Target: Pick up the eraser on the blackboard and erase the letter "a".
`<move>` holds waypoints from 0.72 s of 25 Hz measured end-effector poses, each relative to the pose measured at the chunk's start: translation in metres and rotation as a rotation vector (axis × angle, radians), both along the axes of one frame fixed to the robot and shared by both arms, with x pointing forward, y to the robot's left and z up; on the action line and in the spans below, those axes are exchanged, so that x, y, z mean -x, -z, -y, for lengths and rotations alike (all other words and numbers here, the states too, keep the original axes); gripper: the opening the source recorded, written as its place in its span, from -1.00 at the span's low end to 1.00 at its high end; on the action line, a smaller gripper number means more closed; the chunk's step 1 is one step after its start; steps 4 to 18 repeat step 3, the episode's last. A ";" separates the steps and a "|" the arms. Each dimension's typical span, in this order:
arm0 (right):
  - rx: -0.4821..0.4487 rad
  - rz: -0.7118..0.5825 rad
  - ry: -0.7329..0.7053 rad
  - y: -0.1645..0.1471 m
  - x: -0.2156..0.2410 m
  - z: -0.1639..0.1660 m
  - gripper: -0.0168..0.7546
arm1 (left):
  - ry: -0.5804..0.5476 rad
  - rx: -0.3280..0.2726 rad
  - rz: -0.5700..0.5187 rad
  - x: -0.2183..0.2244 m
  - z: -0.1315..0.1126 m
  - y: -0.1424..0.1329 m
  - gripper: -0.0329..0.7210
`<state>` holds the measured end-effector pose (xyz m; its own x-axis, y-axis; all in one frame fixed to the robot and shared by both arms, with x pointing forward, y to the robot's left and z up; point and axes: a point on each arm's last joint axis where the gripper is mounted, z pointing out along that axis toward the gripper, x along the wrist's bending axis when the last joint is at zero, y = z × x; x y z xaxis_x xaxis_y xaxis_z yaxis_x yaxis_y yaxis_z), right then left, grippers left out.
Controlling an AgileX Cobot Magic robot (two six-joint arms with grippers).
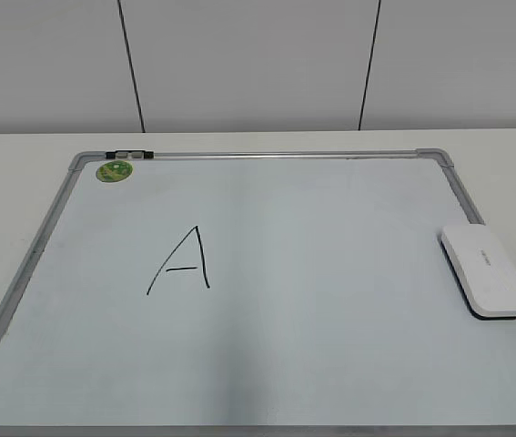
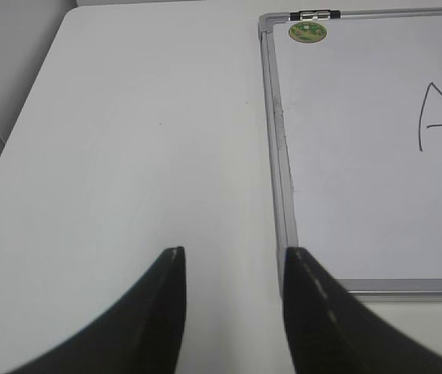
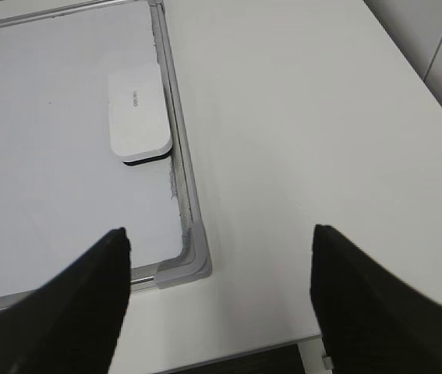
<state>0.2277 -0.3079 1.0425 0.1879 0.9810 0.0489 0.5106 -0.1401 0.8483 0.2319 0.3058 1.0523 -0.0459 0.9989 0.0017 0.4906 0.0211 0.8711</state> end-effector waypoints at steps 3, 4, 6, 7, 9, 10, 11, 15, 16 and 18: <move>0.000 0.000 0.000 0.000 0.000 0.000 0.43 | 0.000 0.000 0.000 0.000 0.000 0.000 -0.13; 0.000 0.000 0.000 0.000 0.000 0.000 0.43 | 0.000 0.000 0.000 0.000 0.000 0.000 -0.13; 0.000 0.000 0.000 0.000 0.000 0.000 0.43 | 0.000 0.000 0.000 0.000 0.000 0.000 -0.13; 0.000 0.000 0.000 0.000 0.000 0.000 0.43 | 0.000 0.000 0.000 0.000 0.000 0.000 -0.13; 0.000 0.000 0.000 0.000 0.000 0.000 0.43 | 0.000 0.000 0.000 0.000 0.000 0.000 -0.13; 0.000 0.000 0.000 0.000 0.000 0.000 0.43 | 0.000 0.000 0.000 0.000 0.000 0.000 -0.13; 0.000 0.000 0.000 0.000 0.000 0.000 0.43 | 0.000 0.000 0.000 0.000 0.000 0.000 -0.13; 0.000 0.000 0.000 0.000 0.000 0.000 0.43 | 0.000 0.000 0.000 0.000 0.000 0.000 -0.13; 0.000 0.000 0.000 0.000 0.000 0.000 0.43 | 0.000 0.000 0.000 0.000 0.000 0.000 -0.13; 0.000 0.000 0.000 0.000 0.000 0.000 0.43 | 0.000 0.000 0.000 0.000 0.000 0.000 -0.13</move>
